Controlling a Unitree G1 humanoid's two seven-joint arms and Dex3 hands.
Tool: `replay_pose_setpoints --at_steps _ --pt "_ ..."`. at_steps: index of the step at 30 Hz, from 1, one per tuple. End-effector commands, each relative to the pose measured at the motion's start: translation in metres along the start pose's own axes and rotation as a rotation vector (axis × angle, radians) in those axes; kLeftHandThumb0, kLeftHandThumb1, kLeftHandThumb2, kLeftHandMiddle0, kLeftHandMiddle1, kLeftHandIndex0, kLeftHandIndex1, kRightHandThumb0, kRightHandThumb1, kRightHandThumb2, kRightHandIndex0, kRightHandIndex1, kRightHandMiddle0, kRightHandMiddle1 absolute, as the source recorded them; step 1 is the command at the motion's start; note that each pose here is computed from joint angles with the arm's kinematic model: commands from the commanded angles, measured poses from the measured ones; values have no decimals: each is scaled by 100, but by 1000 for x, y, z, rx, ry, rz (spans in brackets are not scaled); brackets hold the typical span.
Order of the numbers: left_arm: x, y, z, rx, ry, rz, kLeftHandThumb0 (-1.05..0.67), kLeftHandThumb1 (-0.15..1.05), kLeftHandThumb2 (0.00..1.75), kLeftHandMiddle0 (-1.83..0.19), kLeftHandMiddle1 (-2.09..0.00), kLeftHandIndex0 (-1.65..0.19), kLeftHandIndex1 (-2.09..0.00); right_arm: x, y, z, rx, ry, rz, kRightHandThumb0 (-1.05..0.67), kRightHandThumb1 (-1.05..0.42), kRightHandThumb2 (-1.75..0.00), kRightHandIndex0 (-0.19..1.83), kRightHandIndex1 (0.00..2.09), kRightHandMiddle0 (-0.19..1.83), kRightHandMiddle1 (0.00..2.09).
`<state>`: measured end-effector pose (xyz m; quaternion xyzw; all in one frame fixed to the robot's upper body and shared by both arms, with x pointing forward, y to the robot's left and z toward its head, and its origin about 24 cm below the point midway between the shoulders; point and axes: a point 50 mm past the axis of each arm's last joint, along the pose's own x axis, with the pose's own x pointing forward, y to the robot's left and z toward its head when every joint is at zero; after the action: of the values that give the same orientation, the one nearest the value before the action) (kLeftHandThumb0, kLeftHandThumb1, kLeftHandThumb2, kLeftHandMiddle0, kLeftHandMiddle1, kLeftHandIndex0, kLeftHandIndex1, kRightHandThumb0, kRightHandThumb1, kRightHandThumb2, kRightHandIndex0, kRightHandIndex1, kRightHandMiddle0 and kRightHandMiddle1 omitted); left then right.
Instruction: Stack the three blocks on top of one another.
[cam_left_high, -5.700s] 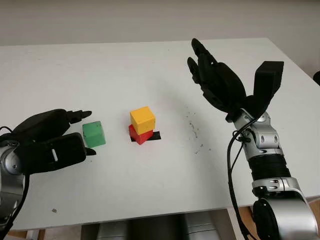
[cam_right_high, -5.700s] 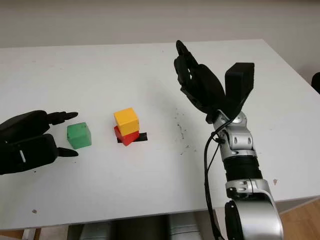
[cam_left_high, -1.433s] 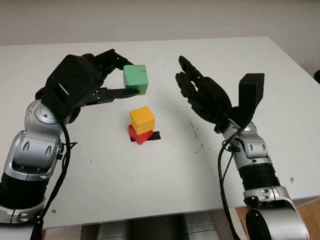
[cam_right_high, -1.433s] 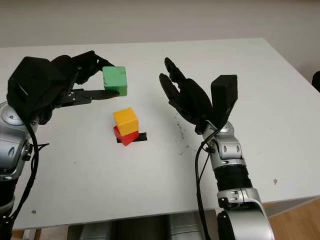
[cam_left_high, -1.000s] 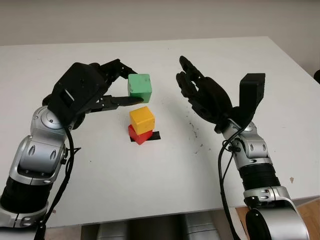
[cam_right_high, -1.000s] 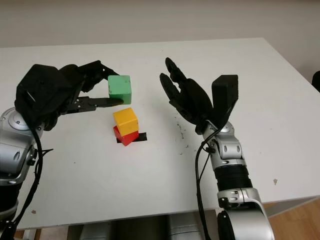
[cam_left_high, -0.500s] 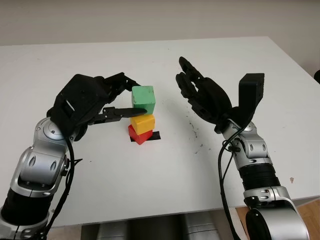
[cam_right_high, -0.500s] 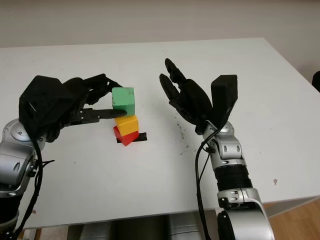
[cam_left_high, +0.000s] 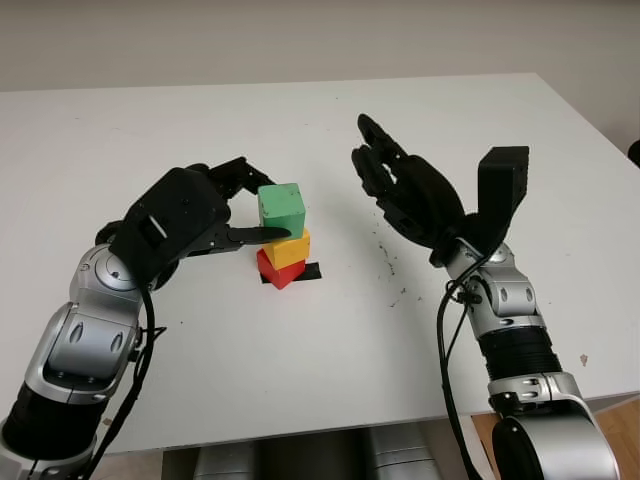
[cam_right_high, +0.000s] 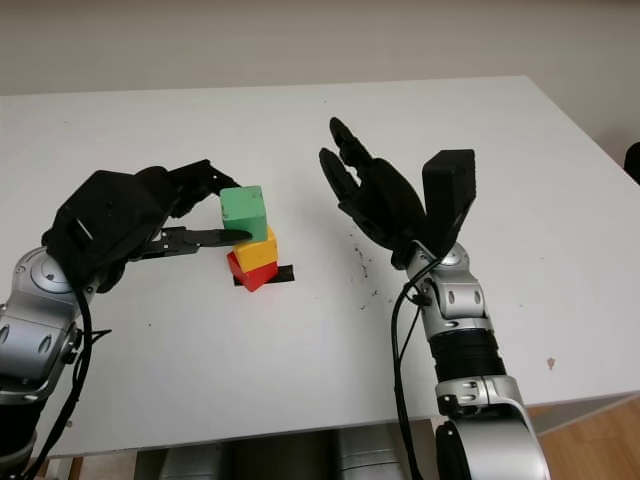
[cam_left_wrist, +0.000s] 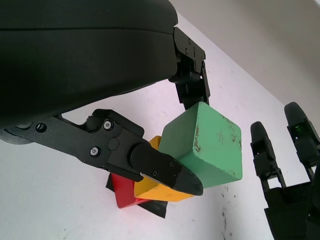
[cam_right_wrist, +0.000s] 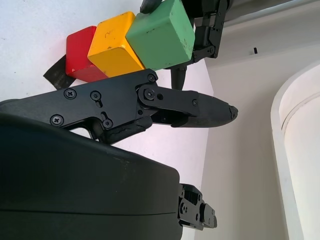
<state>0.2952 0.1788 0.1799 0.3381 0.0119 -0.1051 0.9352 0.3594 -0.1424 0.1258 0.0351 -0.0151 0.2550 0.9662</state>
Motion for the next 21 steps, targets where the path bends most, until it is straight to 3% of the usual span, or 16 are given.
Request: replay_pose_setpoints --at_steps 1,11,15,17,20,21 --pt "0 -1 -2 23 3 1 -43 105 7 -12 -5 -40 -165 0 -2 7 -14 -26 1 -65 -105 -53 -19 3 -15 6" --pt "1 -1 -7 66 3 7 -43 105 7 -12 -5 -38 -162 0 -1 7 -17 -28 4 -66 -105 -52 -19 2 -16 5" --pt "1 -1 -7 32 14 -12 -48 103 5 -10 -4 -38 -152 0 -1 7 -10 -23 -4 -64 -105 -52 -19 3 -15 5" --pt "1 -1 -7 14 24 -29 -53 100 5 -4 -3 -27 -133 0 -1 7 -8 -22 -8 -64 -105 -52 -19 3 -15 6" --pt "0 -1 -5 16 32 -51 -62 97 5 6 -5 -27 -64 0 -1 7 -15 -23 -6 -63 -105 -51 -19 3 -15 5" --pt "0 -1 -4 19 33 -57 -63 97 6 7 -5 -28 -52 0 -1 7 -24 -23 -4 -63 -105 -51 -19 3 -15 5"
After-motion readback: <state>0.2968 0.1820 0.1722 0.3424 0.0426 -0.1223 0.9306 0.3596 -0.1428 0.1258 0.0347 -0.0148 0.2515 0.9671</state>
